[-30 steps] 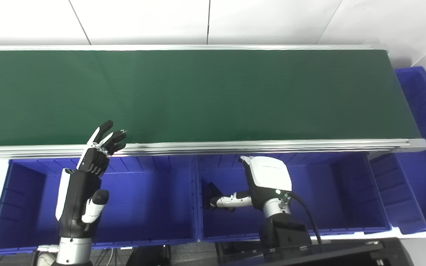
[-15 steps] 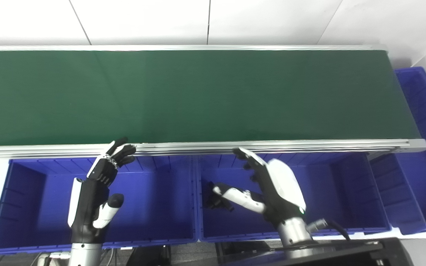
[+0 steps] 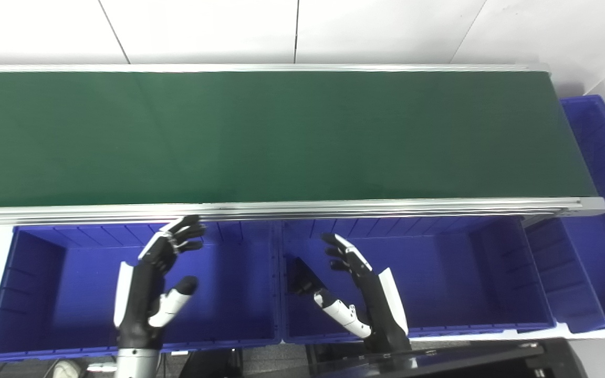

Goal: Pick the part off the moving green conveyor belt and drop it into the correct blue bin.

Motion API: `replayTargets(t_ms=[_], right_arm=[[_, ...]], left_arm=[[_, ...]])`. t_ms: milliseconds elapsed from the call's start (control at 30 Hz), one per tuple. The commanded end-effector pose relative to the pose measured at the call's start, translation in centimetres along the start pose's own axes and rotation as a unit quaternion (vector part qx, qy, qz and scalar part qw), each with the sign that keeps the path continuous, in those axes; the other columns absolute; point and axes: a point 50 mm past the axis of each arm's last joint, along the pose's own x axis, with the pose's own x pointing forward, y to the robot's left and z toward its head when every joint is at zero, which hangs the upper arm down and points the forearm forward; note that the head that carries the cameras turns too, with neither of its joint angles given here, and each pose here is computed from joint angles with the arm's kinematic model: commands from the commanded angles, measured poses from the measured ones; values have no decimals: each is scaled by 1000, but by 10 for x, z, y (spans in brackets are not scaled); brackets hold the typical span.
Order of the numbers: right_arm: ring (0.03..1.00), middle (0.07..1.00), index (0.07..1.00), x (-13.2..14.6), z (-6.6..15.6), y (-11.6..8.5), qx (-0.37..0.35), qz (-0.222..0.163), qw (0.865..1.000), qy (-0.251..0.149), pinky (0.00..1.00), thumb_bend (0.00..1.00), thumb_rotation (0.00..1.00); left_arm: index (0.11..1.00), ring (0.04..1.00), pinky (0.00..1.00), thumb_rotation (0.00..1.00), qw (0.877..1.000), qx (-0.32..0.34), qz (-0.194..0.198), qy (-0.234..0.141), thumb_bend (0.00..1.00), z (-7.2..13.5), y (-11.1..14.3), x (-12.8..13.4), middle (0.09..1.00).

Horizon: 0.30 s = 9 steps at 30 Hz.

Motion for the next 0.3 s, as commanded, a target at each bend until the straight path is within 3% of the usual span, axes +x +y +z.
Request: replayTargets(t_ms=[0,267], right_arm=[[842,871,848,1,7,9,26,2,999,-32,774,823,893],[852,890,866,2,2,14,34,19,999,-37,790,857,972]], left_arm=[[784,758,670,816,999,22,1,-37,812,10,7,0,753],[794,764,677,809,999,18,7,-41,844,13,3,-4,759]])
